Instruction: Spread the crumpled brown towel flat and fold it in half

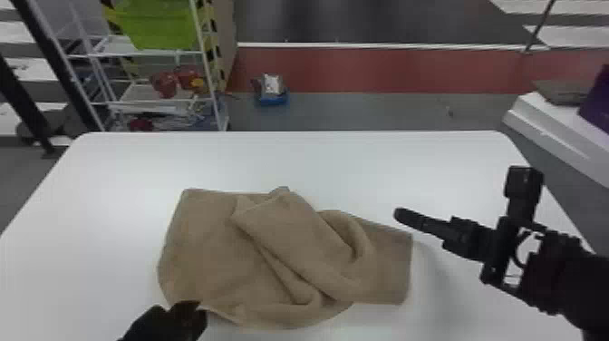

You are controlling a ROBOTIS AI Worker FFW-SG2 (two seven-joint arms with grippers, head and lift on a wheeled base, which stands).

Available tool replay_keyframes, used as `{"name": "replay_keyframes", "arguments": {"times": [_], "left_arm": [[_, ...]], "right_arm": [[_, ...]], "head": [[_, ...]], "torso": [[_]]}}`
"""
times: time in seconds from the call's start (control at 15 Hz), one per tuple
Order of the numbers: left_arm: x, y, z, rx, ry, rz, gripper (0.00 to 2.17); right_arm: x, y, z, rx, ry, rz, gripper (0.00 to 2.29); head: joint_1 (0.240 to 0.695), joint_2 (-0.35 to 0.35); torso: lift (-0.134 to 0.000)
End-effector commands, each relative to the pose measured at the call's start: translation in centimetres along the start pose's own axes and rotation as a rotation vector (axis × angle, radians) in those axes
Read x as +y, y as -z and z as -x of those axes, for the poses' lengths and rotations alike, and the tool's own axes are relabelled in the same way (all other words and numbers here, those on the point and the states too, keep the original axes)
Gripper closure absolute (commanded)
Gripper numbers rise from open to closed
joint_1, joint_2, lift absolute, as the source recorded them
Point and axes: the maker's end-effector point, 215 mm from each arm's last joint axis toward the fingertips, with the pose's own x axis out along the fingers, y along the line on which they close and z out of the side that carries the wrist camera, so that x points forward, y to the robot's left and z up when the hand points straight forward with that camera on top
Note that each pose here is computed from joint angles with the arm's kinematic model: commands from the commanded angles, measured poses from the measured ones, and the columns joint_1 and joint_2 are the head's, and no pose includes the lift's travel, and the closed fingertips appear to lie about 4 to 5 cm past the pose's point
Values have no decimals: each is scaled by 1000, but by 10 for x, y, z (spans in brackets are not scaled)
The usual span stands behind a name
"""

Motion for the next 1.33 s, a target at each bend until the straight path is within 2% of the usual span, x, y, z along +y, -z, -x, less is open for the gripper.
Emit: {"name": "replay_keyframes", "arguments": {"times": [0.0, 0.33, 0.8, 0.93, 1.0, 1.27], "left_arm": [[-1, 1, -1, 2, 2, -2, 1075], [-1, 2, -5, 3, 3, -1, 1075], [0, 6, -6, 10, 1, 0, 1075], [1, 5, -8, 6, 2, -1, 1075], [0, 5, -9, 7, 4, 3, 1075], [1, 4, -11, 4, 3, 1, 1075]], "right_arm": [[-5, 7, -1, 21, 21, 8, 184], [-15, 19, -2, 54, 45, 11, 184], [-3, 30, -18, 131, 49, 43, 221], [0, 33, -21, 146, 45, 55, 353], [-1, 36, -21, 157, 44, 62, 505], [3, 30, -23, 150, 38, 69, 684]], "head": [[695, 6], [695, -3], [695, 18], [695, 30], [695, 32], [695, 39]], "torso": [[-134], [-134], [-134], [-134], [-134], [-134]]}}
